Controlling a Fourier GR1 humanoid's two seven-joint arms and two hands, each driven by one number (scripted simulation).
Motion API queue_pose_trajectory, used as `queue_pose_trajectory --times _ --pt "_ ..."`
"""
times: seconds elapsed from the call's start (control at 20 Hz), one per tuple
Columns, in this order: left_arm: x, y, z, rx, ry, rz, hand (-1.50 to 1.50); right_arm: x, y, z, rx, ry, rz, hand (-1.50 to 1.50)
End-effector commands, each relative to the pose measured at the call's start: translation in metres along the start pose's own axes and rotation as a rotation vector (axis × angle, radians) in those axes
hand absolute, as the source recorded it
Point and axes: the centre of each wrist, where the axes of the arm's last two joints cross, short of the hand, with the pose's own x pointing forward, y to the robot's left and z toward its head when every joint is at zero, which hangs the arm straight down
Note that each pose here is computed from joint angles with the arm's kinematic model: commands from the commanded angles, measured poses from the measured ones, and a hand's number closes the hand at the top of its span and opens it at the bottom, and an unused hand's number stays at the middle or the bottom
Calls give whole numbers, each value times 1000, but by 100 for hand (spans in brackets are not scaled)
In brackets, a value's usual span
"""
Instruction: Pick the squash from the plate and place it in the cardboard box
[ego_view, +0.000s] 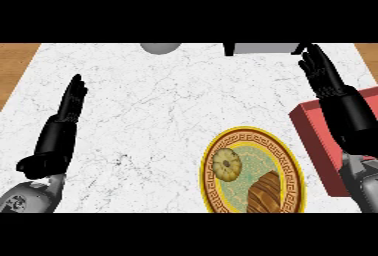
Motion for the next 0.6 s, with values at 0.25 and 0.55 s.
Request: queue_pose_trajectory --times 0.25,0.55 --pt "2 18 -8 -260 -29 -116 0 115 2 -19 168 -284 166 -150" --pt "-8 3 -2 -333 24 -44 0 69 -12 3 302 -189 504 -150"
